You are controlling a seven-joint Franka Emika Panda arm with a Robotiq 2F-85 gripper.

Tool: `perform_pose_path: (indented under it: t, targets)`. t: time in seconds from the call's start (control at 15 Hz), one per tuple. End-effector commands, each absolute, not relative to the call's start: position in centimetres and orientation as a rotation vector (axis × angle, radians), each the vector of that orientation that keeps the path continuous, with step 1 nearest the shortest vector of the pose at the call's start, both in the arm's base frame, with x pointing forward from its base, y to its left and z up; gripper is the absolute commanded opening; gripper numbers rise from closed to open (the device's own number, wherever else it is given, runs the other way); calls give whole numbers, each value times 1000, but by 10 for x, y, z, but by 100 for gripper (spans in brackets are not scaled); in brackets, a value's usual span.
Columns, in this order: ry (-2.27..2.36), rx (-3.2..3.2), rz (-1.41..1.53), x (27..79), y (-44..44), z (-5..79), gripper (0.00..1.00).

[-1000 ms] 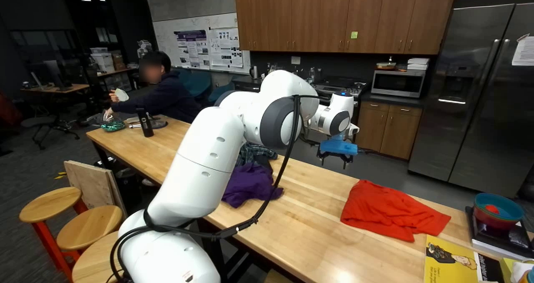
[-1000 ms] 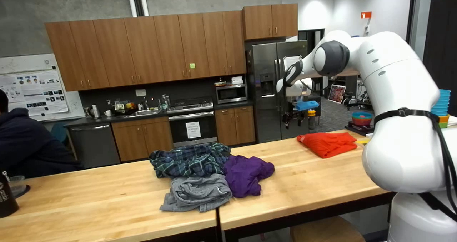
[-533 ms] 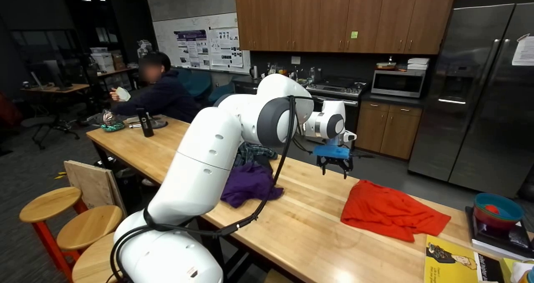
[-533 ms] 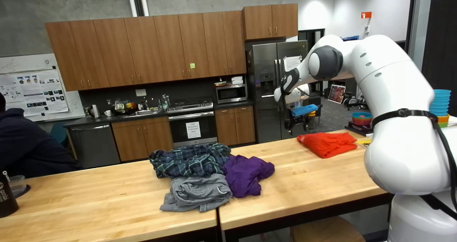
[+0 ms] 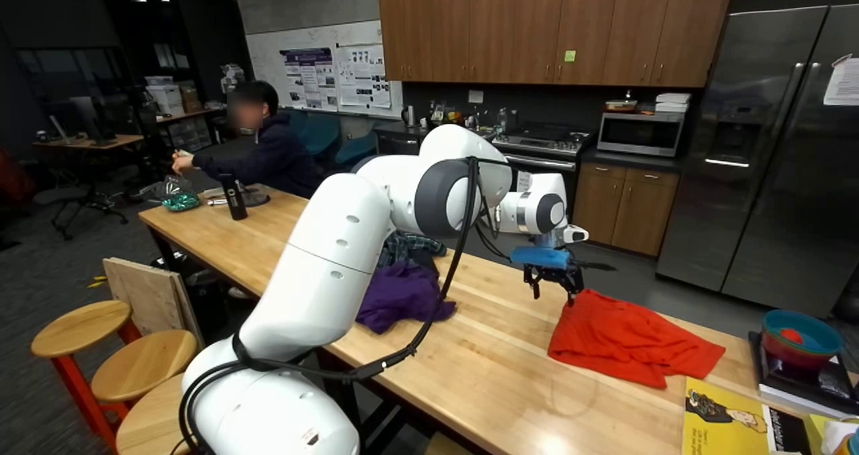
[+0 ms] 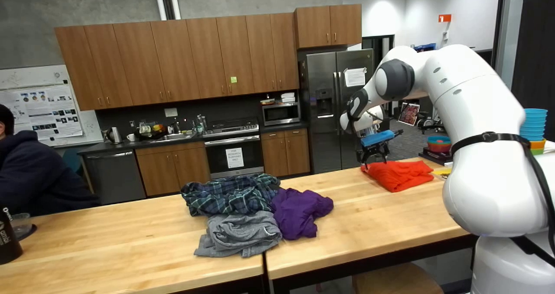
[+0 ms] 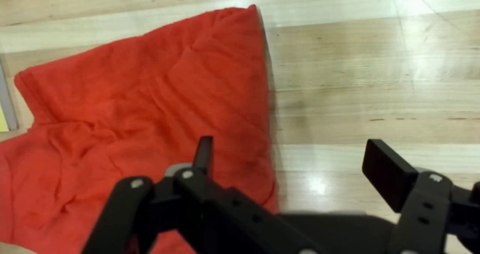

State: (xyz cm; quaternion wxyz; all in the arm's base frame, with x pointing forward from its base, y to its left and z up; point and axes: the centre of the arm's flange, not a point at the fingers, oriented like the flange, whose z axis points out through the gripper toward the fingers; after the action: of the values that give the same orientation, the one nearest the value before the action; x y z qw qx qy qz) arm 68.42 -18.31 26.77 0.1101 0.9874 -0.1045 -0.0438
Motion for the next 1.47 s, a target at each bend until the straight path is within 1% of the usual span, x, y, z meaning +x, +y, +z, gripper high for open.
perform_pose_path:
  t: [0.0,0.47,0.53,0.73,0.87,1.0,1.07,1.13,1.2,1.27,1.4]
  targets:
    - [-373,2861,-112,681,-196,267,100]
    - [-293,2804,-17,698,-191,243,100]
    - [-296,2802,-2,698,-193,242,80]
    - [-319,2811,47,696,-204,240,61]
    - [-345,2810,77,691,-213,243,44]
    - [-372,2804,108,688,-223,249,30]
    - [-385,2800,123,687,-227,251,21]
    - [-394,2798,139,687,-231,253,15]
    - [-399,2796,154,688,-233,255,6]
    - [-400,2796,171,689,-234,257,1]
    - [-396,2797,203,696,-231,260,0]
